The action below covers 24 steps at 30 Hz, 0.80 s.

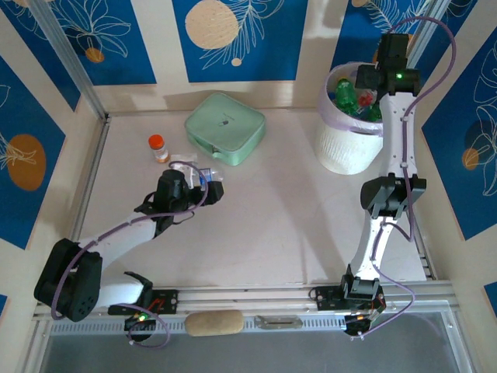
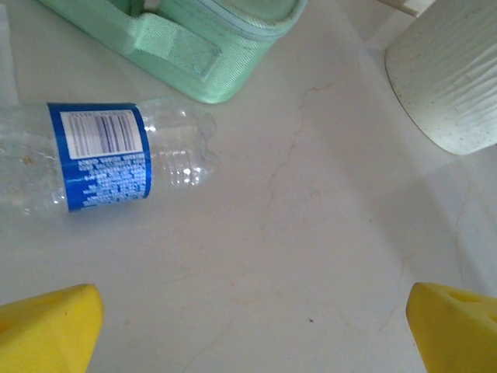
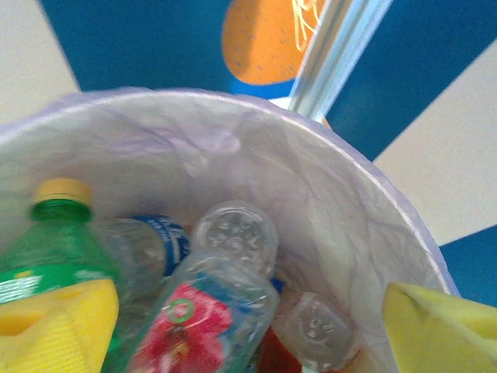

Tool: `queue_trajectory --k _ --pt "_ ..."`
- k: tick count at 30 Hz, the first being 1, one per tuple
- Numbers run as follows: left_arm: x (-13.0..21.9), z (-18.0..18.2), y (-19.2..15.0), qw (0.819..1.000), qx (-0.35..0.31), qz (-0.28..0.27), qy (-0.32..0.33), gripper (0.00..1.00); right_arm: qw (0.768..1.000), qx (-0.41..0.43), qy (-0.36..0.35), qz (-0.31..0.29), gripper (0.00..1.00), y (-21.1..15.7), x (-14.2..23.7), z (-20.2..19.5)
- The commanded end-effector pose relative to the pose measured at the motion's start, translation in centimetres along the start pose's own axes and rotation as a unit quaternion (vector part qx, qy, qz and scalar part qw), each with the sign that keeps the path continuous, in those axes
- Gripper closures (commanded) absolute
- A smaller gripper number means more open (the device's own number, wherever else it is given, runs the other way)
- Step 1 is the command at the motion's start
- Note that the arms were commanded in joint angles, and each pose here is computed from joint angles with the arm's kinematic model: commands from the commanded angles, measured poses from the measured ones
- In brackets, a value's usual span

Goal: Put the plastic bottles in the bin

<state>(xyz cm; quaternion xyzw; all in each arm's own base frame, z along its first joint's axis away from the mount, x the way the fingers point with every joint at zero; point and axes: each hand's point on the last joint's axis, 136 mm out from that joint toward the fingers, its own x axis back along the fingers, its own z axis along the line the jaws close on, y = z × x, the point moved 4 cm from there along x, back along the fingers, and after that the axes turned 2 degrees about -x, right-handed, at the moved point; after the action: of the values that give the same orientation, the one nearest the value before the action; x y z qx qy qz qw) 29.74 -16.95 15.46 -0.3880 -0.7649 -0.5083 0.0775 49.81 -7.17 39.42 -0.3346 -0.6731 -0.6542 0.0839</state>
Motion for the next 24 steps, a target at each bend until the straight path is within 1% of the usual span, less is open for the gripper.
queue_trajectory --k 1,3,6,7,10,14,17,19,24 --pt "0.7 -0.3 2.0 0.999 -0.01 -0.048 0.013 0.0 0.995 -0.013 0.047 -0.088 0.09 3.6 7.8 0.8" --pt "1.0 0.0 2.6 0.998 -0.016 -0.06 0.023 0.0 0.993 0.002 0.079 -0.092 0.05 3.2 9.2 2.5" --pt "1.3 0.7 3.2 0.997 -0.017 -0.068 0.04 0.0 0.983 0.028 0.153 -0.094 0.02 1.7 11.6 6.2" --pt "1.3 1.3 3.4 0.996 -0.011 -0.071 0.048 0.0 0.978 0.037 0.184 -0.094 0.0 0.9 12.3 7.6" --pt "1.3 3.0 3.7 0.995 0.025 -0.075 0.058 0.0 0.956 0.062 0.271 -0.095 0.01 -2.1 14.5 11.7" --pt "1.0 5.0 4.0 0.993 0.063 -0.08 0.057 0.0 0.929 0.078 0.352 -0.081 0.01 -6.6 16.4 15.9" --pt "0.5 5.8 4.5 0.993 0.068 -0.08 0.059 0.0 0.912 0.079 0.399 -0.046 0.01 -10.0 16.8 18.3" --pt "0.0 6.2 4.9 0.993 0.066 -0.077 0.062 0.0 0.905 0.079 0.417 -0.019 0.01 -12.3 16.7 19.6" --pt "-1.2 7.3 5.8 0.994 0.058 -0.067 0.063 0.0 0.897 0.066 0.434 0.043 0.01 -17.8 15.5 22.4"
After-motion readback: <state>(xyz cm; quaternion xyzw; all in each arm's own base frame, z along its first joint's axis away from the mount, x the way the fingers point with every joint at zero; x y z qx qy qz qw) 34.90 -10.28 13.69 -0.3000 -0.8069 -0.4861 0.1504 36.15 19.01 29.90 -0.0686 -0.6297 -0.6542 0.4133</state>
